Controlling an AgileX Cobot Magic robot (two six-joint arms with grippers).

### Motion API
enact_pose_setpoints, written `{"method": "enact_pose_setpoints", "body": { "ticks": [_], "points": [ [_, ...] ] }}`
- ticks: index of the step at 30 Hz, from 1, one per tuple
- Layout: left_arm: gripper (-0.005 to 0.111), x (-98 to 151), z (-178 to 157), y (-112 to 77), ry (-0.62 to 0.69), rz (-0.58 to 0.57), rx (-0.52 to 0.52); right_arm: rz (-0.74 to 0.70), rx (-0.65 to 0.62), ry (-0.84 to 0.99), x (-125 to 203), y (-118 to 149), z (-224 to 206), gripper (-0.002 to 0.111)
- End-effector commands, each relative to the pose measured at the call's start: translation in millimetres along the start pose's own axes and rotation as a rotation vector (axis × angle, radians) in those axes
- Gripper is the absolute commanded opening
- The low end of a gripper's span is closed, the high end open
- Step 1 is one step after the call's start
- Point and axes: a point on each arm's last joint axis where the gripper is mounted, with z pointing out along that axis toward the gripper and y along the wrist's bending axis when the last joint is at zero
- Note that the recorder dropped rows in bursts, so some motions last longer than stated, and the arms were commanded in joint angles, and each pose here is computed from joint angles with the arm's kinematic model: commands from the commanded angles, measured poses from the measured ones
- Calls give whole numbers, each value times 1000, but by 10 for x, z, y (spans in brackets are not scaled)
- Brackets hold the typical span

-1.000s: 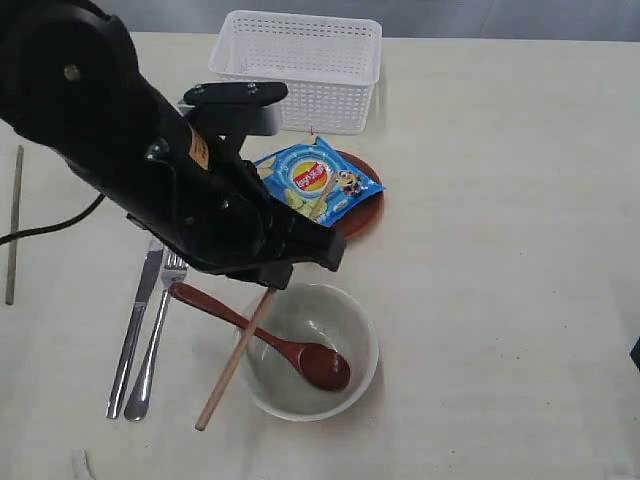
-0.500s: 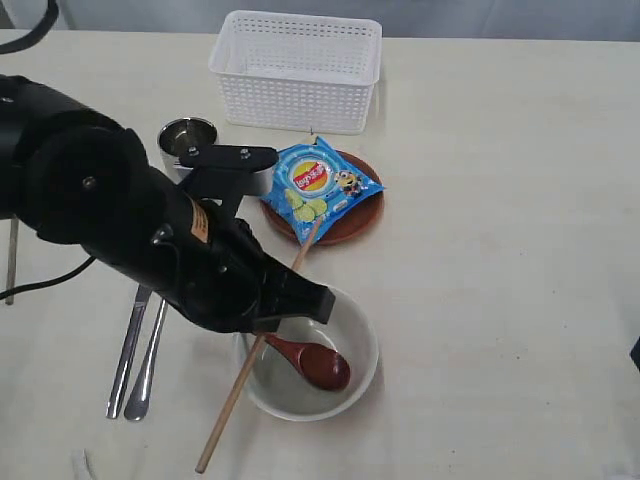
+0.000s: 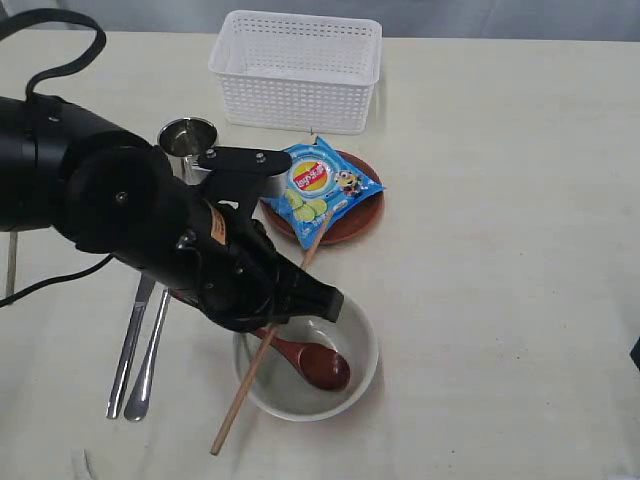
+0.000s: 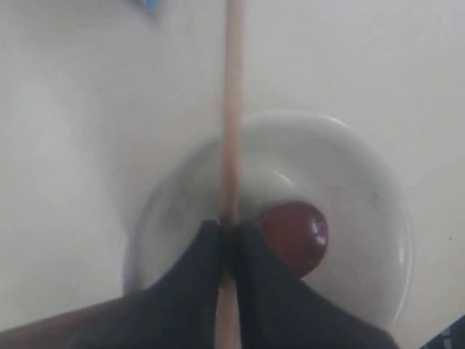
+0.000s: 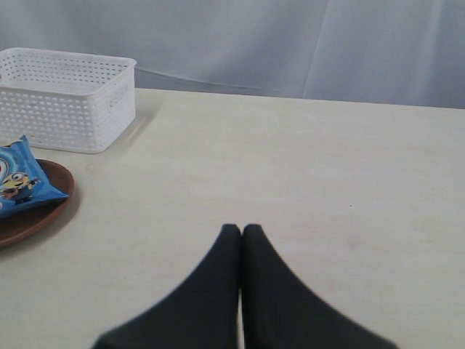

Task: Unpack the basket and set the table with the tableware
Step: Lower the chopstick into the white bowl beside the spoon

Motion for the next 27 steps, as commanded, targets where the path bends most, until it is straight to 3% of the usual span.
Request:
{"method": "enact_pose_setpoints", "body": {
  "ticks": [1,10,18,27],
  "points": [
    [0,20,9,-5,5,2,2,-2,2,-3,7,-1,0,0],
    [2,15,9,1,-1,37,-5,-2,2,-3,7,-1,0,0],
    [29,0,13,-3,-17,53,-1,-2,2,-3,7,-1,0,0],
    [31,-69,-4,-28,-87,61,18,-2,2,-3,7,-1,0,0]
  ]
}}
